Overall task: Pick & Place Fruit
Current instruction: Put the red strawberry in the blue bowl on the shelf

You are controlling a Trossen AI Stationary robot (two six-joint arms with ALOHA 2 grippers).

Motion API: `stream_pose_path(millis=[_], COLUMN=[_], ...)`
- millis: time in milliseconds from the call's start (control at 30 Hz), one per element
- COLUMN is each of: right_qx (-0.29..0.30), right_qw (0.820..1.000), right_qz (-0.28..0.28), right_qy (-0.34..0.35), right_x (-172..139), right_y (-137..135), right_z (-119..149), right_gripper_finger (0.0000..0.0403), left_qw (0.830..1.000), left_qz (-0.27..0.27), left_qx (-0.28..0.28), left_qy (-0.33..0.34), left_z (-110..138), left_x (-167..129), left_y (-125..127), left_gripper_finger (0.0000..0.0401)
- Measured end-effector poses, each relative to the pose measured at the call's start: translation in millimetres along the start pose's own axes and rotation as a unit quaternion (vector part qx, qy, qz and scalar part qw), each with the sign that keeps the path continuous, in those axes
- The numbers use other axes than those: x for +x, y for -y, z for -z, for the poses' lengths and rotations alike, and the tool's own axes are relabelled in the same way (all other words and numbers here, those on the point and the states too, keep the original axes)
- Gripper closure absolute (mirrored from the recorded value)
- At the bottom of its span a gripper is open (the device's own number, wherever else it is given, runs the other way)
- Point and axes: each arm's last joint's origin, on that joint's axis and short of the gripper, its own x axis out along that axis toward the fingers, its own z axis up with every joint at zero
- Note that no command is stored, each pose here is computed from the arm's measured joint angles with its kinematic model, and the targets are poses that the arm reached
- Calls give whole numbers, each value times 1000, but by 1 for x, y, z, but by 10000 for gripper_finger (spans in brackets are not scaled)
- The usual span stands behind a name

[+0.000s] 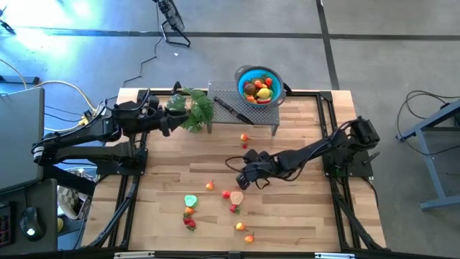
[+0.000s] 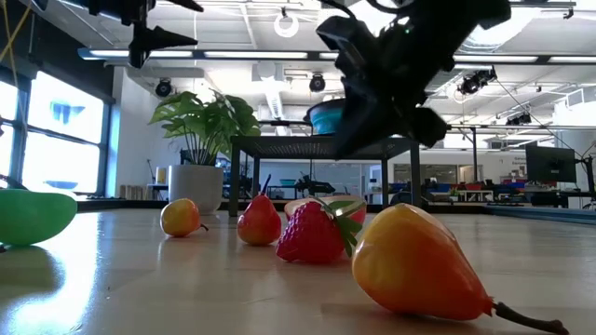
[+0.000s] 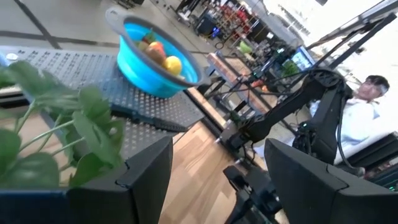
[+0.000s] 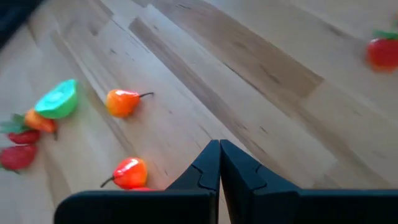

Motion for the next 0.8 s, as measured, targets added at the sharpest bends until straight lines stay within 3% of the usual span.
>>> stream_pose_path(millis=[133, 233, 433, 633, 800], right_qx=[19, 32, 80, 133, 88], right_qw=[998, 997, 992, 969, 974], right_qz=[-50, -51, -5, 53, 72], right_qy=[23, 43, 99, 202, 196], right_x=[8, 13, 17, 13, 13], right_y=[7, 16, 29, 31, 32], right_z=[-3, -5, -10, -8, -5], right_gripper_finger=[400, 400, 401, 401, 401], left_qw=[1000, 1000, 999, 998, 998], left_qz=[-10, -16, -29, -37, -48], left_qx=[1, 2, 4, 5, 6], left_qy=[-10, -18, -33, -42, -31], left_z=[2, 4, 6, 8, 7], left_x=[0, 0, 0, -1, -1], left_y=[-2, -3, -6, -7, -8], left_gripper_finger=[153, 153, 153, 153, 153])
